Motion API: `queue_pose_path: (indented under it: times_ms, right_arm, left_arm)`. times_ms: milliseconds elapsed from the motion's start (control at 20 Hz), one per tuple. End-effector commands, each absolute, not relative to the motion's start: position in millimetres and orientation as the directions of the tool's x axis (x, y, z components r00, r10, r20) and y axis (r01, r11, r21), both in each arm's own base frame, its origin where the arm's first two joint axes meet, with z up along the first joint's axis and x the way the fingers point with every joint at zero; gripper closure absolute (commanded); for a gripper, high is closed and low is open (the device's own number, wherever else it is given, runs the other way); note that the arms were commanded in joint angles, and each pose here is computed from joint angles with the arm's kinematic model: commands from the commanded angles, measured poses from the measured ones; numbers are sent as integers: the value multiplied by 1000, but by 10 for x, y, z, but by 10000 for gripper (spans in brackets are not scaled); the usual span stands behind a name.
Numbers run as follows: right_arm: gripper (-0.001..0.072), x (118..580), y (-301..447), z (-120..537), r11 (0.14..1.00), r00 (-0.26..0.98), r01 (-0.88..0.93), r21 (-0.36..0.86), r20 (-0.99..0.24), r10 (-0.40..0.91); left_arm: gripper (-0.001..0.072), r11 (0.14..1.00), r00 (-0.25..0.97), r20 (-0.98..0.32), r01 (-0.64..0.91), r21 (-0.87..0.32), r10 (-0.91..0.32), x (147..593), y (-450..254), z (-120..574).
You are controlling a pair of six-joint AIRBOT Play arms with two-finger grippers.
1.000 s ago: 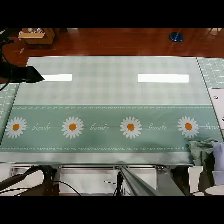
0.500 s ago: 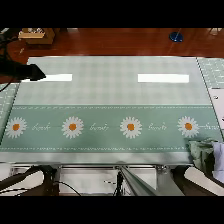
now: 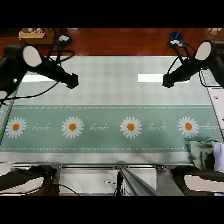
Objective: Fold the shirts.
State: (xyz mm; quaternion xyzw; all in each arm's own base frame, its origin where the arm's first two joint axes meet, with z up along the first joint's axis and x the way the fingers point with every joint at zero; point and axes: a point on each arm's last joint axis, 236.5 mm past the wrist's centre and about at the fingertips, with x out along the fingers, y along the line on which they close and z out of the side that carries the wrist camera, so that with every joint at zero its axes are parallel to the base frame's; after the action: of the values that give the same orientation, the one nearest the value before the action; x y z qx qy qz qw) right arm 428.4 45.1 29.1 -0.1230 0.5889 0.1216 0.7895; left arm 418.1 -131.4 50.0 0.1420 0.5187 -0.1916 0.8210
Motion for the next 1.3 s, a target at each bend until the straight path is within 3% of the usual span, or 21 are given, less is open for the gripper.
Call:
queue_pose_path:
  times_ms: [0,350,650,1250]
  right_arm:
    - [186,4210,608,242,958,244,-285,-38,-969,34]
    - [186,4252,538,257,971,263,-230,-59,-965,4]
    - [188,4469,574,546,985,460,-167,-48,-887,34]
    - [186,4324,583,313,988,395,-152,-24,-918,38]
  left_arm:
    - [20,928,377,-922,368,60,-90,4225,-1351,281]
    - [29,932,352,-932,357,53,-82,4229,-1353,159]
    - [29,933,345,-934,356,41,-91,4215,-1375,151]
    - [28,933,344,-935,357,41,-90,4222,-1378,132]
